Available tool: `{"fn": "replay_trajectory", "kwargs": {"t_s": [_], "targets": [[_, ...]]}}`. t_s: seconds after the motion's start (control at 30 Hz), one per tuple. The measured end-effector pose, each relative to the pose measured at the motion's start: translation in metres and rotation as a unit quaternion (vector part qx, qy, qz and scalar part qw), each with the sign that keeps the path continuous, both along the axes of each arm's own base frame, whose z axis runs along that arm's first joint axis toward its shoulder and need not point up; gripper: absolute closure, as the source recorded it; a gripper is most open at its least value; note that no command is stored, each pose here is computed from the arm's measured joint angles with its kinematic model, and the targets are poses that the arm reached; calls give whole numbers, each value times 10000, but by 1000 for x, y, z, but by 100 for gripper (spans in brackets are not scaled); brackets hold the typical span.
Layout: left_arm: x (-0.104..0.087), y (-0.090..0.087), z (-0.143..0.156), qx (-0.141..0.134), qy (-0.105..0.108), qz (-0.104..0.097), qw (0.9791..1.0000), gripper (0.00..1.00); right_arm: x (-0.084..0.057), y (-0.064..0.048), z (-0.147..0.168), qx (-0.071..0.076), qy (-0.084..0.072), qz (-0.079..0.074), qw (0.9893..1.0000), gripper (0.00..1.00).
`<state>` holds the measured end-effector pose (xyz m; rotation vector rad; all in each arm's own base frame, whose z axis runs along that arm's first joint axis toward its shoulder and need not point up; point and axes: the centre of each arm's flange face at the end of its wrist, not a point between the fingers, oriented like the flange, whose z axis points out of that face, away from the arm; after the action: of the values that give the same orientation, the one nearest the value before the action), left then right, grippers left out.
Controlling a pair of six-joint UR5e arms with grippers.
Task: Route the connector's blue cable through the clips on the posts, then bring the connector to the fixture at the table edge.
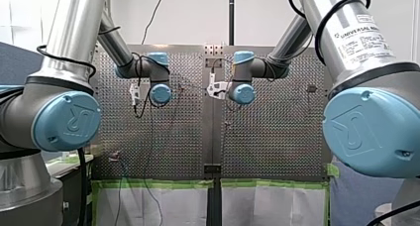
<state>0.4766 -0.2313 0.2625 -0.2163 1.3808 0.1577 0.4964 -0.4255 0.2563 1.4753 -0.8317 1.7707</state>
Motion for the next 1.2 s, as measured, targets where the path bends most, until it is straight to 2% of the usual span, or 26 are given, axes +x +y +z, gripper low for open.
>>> {"fn": "replay_trajectory", "kwargs": {"t_s": [0.33,0.6,0.77,1.2], "targets": [[6,7,0,22,-20,-56,10000,100,-5,-7,-1,-2,-13,-59,10000,100],[13,7,6,76,-110,-272,9995,100,-6,-10,-2,-30,-9,-40,10000,100],[18,8,9,94,-152,-339,9993,100,-6,-11,-2,-38,-3,-33,10000,100],[28,8,-8,141,-29,-475,9988,100,-9,-14,-2,-31,-4,-71,10000,100]]}}
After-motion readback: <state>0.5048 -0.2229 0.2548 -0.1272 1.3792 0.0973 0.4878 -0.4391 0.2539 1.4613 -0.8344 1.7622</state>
